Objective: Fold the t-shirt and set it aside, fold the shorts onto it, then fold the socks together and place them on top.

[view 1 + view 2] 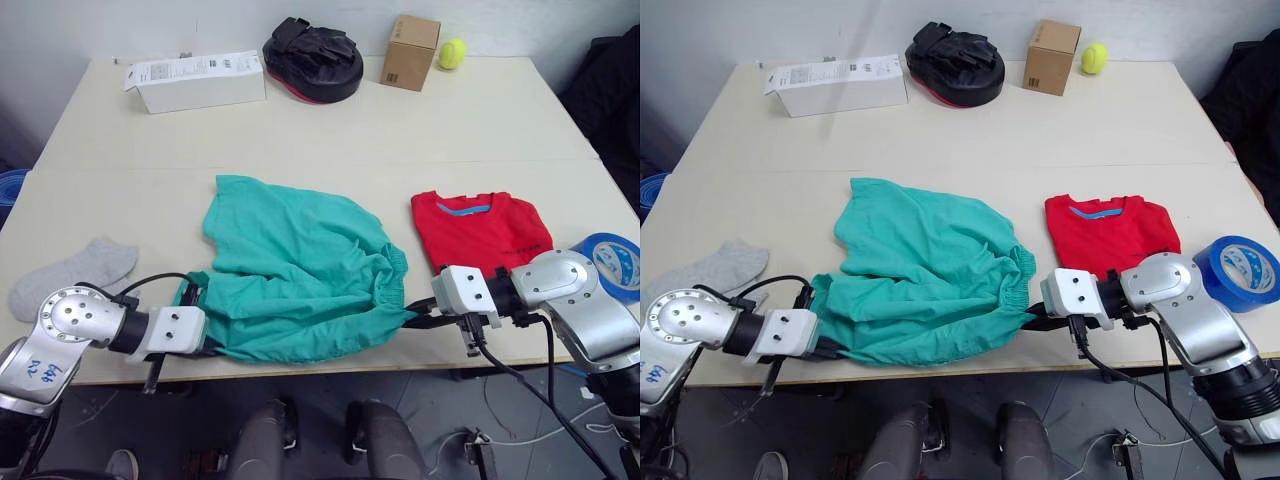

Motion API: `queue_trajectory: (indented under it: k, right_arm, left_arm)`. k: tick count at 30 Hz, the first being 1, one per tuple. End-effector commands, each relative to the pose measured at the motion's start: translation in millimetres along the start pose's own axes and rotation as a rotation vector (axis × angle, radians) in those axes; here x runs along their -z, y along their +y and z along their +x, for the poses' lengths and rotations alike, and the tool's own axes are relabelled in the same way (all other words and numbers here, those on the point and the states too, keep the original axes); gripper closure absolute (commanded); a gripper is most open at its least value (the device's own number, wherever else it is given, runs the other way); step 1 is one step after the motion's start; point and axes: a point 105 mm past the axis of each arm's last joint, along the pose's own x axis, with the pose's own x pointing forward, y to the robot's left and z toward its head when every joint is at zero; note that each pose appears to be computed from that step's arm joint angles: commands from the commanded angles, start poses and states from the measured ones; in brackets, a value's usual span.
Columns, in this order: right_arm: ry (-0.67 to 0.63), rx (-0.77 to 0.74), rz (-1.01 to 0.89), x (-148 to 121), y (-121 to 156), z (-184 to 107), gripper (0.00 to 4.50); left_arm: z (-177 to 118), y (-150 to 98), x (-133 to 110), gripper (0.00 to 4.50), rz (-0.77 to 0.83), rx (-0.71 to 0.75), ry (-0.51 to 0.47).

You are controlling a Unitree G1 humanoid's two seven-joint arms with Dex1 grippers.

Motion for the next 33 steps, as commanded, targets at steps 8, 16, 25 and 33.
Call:
queue_trajectory:
  k: [8,16,25,33]
  right_arm:
    - [-0.003,-0.194,-0.020,-16.0,34.5,-14.5,4.50]
    - [0.121,0.994,-0.501,-78.7,-199.2,-70.3,4.50]
    - [-0.063,1.634,-1.130,-190.8,-186.2,-196.4,4.50]
    - [-0.070,1.098,-0.903,-101.6,-146.1,-115.2,4.50]
  left_arm:
    - [-19.9,-48.9,-9.7,4.50,-0.181,0.233,0.037]
    - [-167.6,209.8,-105.6,4.50,0.181,-1.231,-0.300]
    - [-254.1,187.6,-199.5,4.50,0.584,-1.431,-0.533]
    - [-121.9,117.8,-118.1,4.50,0.257,-0.781,-0.394]
